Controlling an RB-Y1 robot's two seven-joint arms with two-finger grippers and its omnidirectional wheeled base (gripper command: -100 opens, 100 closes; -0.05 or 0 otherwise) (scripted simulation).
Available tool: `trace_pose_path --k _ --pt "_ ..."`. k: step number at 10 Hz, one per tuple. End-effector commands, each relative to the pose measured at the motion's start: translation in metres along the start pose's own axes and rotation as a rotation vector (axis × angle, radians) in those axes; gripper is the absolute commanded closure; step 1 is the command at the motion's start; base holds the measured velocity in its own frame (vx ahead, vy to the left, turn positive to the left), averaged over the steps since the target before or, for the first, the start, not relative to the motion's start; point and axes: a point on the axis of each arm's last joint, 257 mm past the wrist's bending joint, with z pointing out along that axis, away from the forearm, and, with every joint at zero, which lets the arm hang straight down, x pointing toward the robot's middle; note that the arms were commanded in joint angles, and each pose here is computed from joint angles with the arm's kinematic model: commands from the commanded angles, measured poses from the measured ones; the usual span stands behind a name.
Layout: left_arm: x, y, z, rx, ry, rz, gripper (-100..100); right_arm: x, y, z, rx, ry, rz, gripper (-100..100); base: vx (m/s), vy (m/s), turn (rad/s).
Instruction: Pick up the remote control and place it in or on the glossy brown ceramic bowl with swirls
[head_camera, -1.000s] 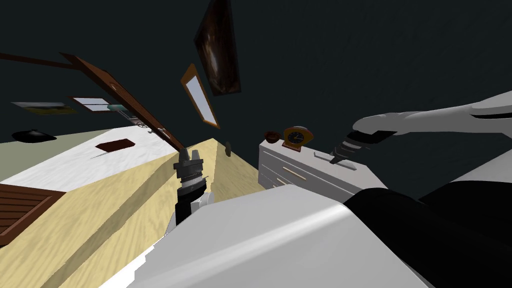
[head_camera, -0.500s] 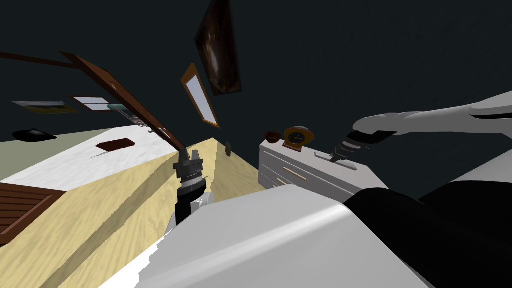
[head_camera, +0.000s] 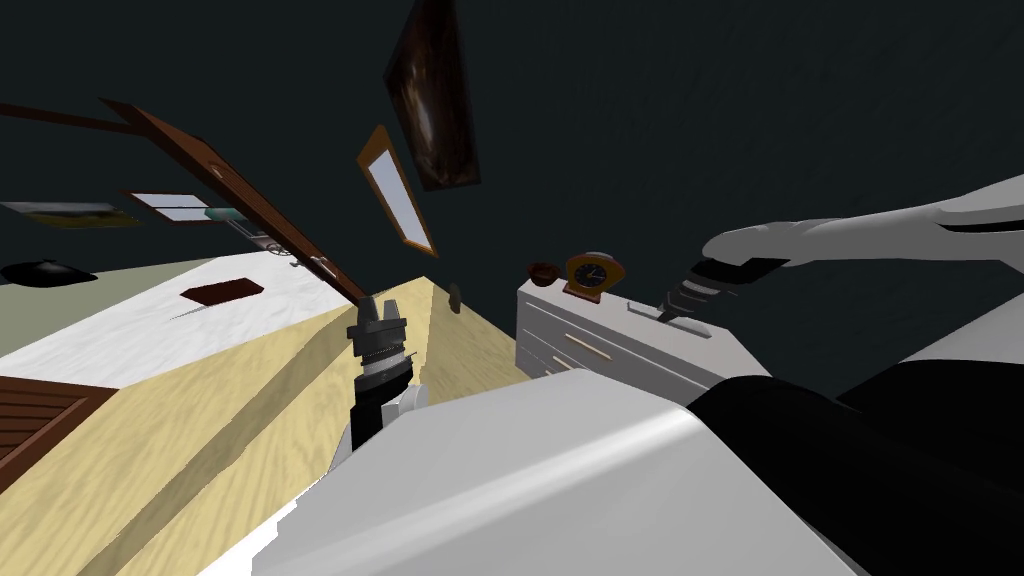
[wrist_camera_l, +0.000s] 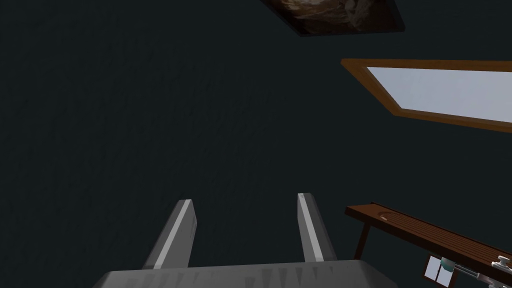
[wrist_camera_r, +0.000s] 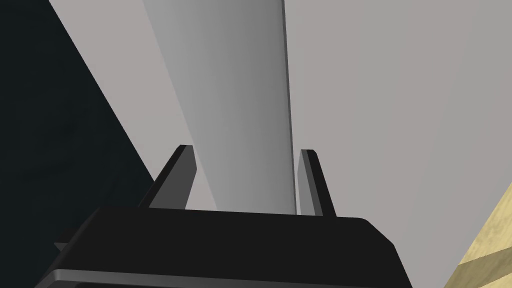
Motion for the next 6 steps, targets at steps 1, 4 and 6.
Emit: trace_pose_path --k 1,4,6 --pt "0.0 0.0 0.0 0.0 0.0 0.0 0 -0.014 -0.012 -0.017 0.045 -0.008 -0.021 100 -0.042 0.039 -0.022" --pt "0.0 0.0 0.0 0.0 0.0 0.0 0 -0.036 -0.033 -0.052 0.132 -0.01 -0.052 100 -0.086 0.11 -0.022" --pt "0.0 0.0 0.0 0.0 0.0 0.0 0 -0.045 -0.04 -0.07 0.171 -0.001 -0.057 100 -0.051 0.191 -0.037"
